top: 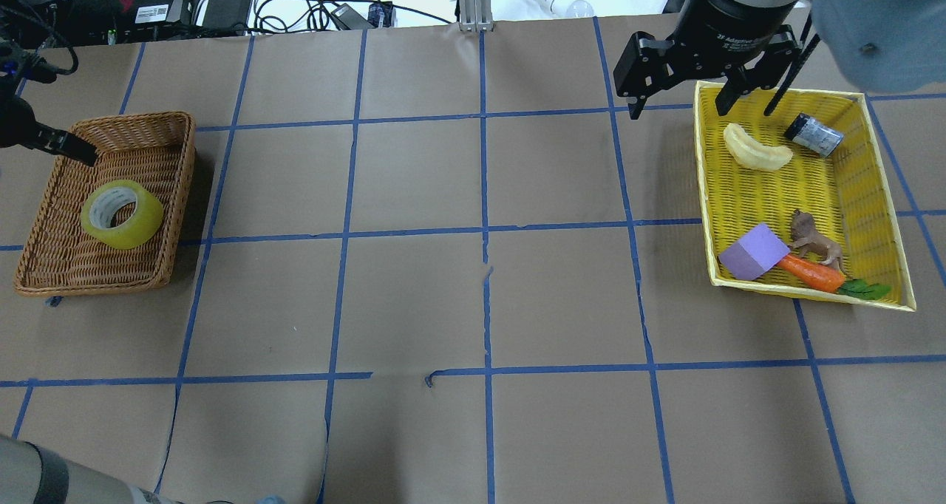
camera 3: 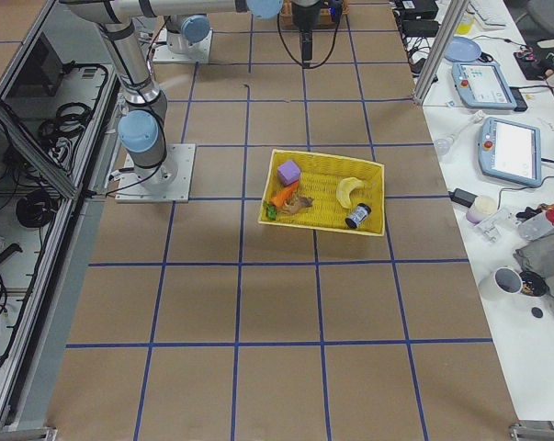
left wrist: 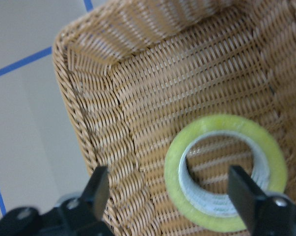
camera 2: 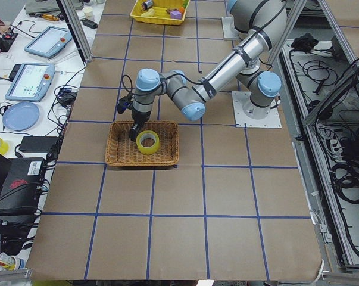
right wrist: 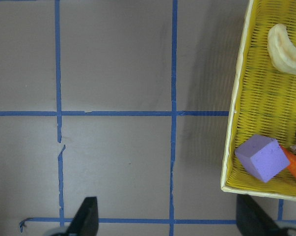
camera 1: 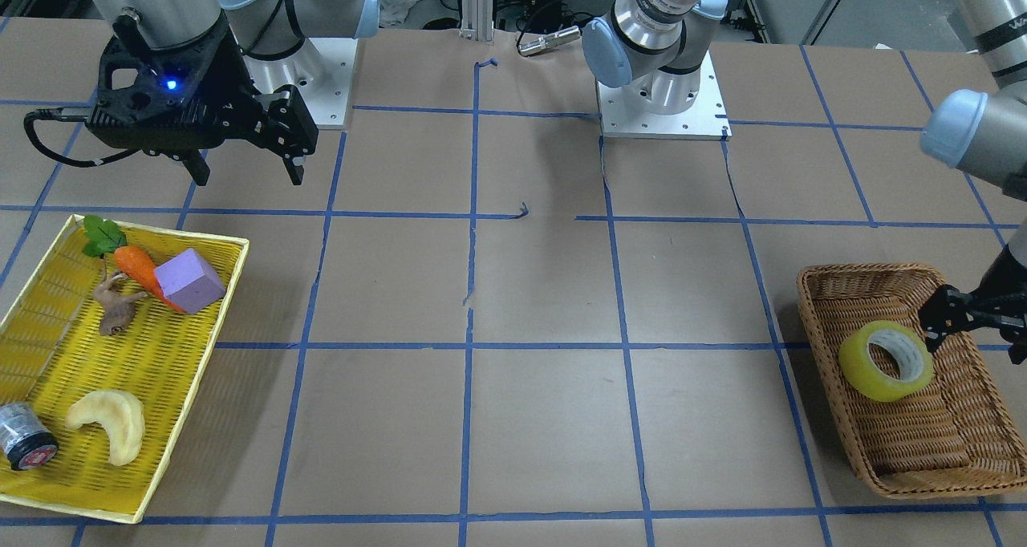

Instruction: Transfer tape with both arms

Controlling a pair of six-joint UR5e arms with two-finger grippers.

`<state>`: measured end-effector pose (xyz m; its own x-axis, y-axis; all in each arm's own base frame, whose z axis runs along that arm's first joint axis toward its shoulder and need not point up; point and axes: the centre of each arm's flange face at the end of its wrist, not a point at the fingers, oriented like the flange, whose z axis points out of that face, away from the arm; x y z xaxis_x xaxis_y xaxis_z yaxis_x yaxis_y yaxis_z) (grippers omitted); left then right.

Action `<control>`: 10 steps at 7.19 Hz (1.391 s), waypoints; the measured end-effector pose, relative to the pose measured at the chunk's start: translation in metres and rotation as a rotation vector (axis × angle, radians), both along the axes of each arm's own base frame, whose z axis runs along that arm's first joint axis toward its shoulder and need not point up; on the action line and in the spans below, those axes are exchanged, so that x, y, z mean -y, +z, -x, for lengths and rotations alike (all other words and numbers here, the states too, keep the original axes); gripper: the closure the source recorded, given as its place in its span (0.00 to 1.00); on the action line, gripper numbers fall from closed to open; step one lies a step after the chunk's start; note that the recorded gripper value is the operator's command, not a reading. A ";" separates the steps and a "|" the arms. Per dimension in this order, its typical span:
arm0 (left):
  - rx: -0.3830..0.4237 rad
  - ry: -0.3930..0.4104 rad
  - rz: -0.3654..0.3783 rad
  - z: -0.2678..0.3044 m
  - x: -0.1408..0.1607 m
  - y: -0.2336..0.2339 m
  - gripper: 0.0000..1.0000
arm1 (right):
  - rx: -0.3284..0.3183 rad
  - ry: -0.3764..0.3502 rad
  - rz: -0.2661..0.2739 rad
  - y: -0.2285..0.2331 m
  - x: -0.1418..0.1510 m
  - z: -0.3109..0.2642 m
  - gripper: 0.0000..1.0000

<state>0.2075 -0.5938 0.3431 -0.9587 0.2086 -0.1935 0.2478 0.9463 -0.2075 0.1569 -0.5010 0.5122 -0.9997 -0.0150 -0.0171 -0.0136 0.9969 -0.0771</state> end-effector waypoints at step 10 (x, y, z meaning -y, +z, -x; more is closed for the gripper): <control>-0.184 0.218 -0.235 0.354 -0.081 0.149 0.00 | 0.002 0.003 -0.005 0.000 0.000 -0.001 0.00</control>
